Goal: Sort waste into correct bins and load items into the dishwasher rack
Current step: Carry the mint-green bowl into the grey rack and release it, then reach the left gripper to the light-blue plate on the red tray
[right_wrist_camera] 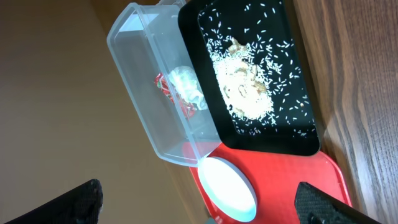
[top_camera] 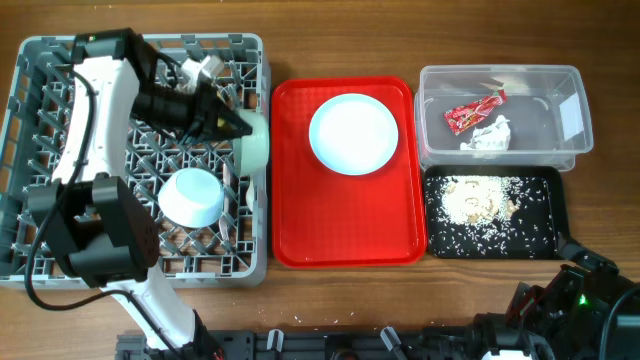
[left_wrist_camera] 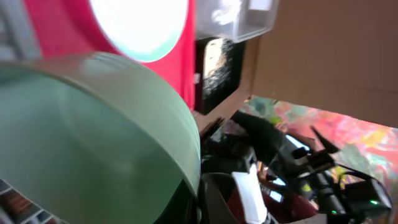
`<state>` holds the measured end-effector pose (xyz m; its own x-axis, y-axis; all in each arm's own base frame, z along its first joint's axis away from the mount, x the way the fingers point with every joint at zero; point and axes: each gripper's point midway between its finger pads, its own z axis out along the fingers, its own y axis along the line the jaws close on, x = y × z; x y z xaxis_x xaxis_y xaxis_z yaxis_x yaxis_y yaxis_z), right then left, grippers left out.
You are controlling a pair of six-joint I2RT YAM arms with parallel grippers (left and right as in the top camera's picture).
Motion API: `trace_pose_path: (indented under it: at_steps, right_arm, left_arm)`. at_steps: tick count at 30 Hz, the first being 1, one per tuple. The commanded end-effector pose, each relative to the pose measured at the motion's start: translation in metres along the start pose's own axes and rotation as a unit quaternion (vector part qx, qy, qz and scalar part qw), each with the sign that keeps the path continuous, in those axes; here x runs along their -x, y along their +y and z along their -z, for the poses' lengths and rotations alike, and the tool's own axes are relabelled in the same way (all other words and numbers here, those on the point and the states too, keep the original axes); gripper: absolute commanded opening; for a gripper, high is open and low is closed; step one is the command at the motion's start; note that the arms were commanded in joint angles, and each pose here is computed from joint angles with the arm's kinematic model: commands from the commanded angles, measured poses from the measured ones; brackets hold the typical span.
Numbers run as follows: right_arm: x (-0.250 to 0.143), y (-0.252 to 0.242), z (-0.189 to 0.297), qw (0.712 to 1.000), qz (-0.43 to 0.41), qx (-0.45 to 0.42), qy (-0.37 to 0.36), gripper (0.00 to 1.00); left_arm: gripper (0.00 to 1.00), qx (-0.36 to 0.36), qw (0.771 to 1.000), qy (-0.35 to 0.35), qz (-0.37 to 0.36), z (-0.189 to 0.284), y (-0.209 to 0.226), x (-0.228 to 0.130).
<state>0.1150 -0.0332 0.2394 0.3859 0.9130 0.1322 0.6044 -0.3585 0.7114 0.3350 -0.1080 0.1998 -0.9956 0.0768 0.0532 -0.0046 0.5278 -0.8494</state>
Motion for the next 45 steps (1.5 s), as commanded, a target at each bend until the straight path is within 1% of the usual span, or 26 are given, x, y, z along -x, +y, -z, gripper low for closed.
trace_pose_path:
  at_steps: [1,5,7,8,10,12,15,18,25,30,32,34,36,38,40,41,43,44,45]
  right_arm:
    - [0.000,-0.001,0.001,0.997,-0.081,-0.001,0.001,1.00]
    - [0.000,-0.001,0.001,0.997,-0.081,-0.001,0.001,1.00]
    - [0.000,-0.001,0.001,0.997,-0.081,-0.001,0.001,1.00]
    - [0.000,-0.001,0.001,0.997,-0.081,-0.001,0.001,1.00]
    - [0.000,-0.001,0.001,0.997,-0.081,-0.001,0.001,1.00]
    - [0.000,-0.001,0.001,0.997,-0.081,-0.001,0.001,1.00]
    - [0.000,-0.001,0.001,0.997,-0.081,-0.001,0.001,1.00]
    - [0.000,-0.001,0.001,0.997,-0.081,-0.001,0.001,1.00]
    - [0.000,-0.001,0.001,0.997,-0.081,-0.001,0.001,1.00]
    - [0.000,-0.001,0.001,0.997,-0.081,-0.001,0.001,1.00]
    - [0.000,-0.001,0.001,0.997,-0.081,-0.001,0.001,1.00]
    - [0.000,-0.001,0.001,0.997,-0.081,-0.001,0.001,1.00]
    - [0.000,-0.001,0.001,0.997,-0.081,-0.001,0.001,1.00]
    - [0.000,-0.001,0.001,0.997,-0.081,-0.001,0.001,1.00]
    - [0.000,-0.001,0.001,0.997,-0.081,-0.001,0.001,1.00]
    - [0.000,-0.001,0.001,0.997,-0.081,-0.001,0.001,1.00]
    - [0.000,-0.001,0.001,0.997,-0.081,-0.001,0.001,1.00]
    - [0.000,-0.001,0.001,0.997,-0.081,-0.001,0.001,1.00]
    - [0.000,-0.001,0.001,0.997,-0.081,-0.001,0.001,1.00]
  left_arm:
    - [0.06,0.026,0.999,0.015,0.020,-0.003,0.030,-0.006]
    - [0.09,0.014,1.000,-0.008,0.017,-0.001,0.041,0.002]
    - [0.06,-0.027,0.999,-0.029,0.021,0.003,0.033,0.008]
    - [0.05,-0.052,0.998,-0.042,0.013,0.006,0.026,0.011]
    - [0.06,-0.109,0.992,-0.070,0.000,0.016,0.009,0.017]
    - [0.05,-0.137,0.987,-0.086,-0.006,0.023,0.001,0.018]
    - [0.04,-0.131,0.988,-0.085,-0.016,0.023,0.004,0.018]
    - [0.04,-0.087,0.994,-0.065,-0.025,0.015,0.024,0.016]
    - [0.04,-0.084,0.996,-0.031,0.026,0.000,0.063,0.019]
    - [0.05,-0.077,0.994,-0.054,0.047,0.022,0.080,0.018]
    - [0.19,-0.078,0.993,-0.070,0.056,0.033,0.087,0.018]
    - [0.38,-0.080,0.991,-0.079,0.067,0.041,0.091,0.017]
    - [0.41,-0.084,0.990,-0.085,0.078,0.048,0.092,0.016]
    - [0.52,-0.080,0.988,-0.089,0.100,0.056,0.092,0.016]
    - [0.56,-0.068,0.985,-0.093,0.126,0.063,0.092,0.017]
    - [0.64,-0.062,0.984,-0.101,0.134,0.070,0.089,0.020]
    - [0.70,-0.050,0.983,-0.123,0.124,0.085,0.073,0.025]
    - [0.83,-0.045,0.983,-0.133,0.116,0.092,0.064,0.026]
    - [0.99,-0.040,0.983,-0.143,0.110,0.098,0.055,0.026]
